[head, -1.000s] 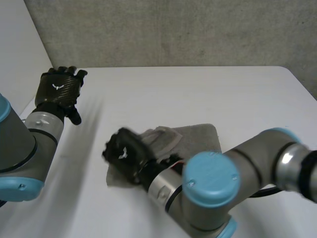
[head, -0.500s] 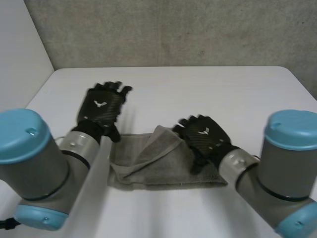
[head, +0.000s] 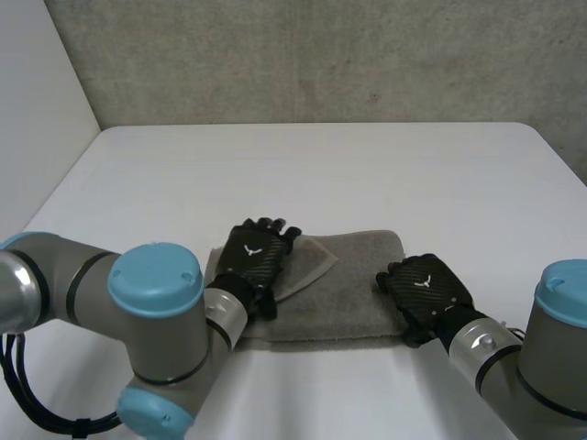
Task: Fold the towel.
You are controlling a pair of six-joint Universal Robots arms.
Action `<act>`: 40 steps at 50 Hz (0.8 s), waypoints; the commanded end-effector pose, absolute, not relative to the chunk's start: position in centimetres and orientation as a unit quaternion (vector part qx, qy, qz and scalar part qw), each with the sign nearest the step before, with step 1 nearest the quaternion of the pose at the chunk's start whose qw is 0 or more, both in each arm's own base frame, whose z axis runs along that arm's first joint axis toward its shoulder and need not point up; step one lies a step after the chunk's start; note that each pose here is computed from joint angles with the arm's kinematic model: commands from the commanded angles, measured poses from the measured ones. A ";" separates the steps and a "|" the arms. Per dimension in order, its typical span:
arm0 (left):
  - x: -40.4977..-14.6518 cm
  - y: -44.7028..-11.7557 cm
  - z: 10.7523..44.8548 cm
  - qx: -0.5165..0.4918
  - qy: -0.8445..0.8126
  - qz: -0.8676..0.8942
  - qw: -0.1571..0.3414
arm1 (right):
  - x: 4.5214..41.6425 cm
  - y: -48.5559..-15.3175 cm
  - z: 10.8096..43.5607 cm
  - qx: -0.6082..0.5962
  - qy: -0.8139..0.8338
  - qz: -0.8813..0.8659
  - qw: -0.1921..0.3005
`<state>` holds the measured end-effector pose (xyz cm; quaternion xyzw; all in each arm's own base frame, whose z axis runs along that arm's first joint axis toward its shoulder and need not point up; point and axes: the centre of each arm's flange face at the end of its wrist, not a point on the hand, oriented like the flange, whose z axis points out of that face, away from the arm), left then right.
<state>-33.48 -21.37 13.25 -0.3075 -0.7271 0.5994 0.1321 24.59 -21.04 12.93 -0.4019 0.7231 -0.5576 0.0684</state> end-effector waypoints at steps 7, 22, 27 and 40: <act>-30.0 -24.9 12.8 -0.248 -0.750 0.613 -0.006 | 25.3 -23.3 14.1 -0.431 0.668 -0.607 -0.002; -27.6 -22.1 16.8 -0.229 -0.738 0.635 -0.018 | 36.5 -18.3 18.3 -0.582 0.441 -0.683 -0.027; -26.2 -21.6 17.4 -0.220 -0.742 0.633 -0.026 | 39.5 -15.3 16.2 -0.623 0.404 -0.670 0.023; -22.9 -23.8 18.9 -0.174 -0.751 0.635 -0.052 | 41.5 -12.4 15.0 -0.650 0.362 -0.653 0.140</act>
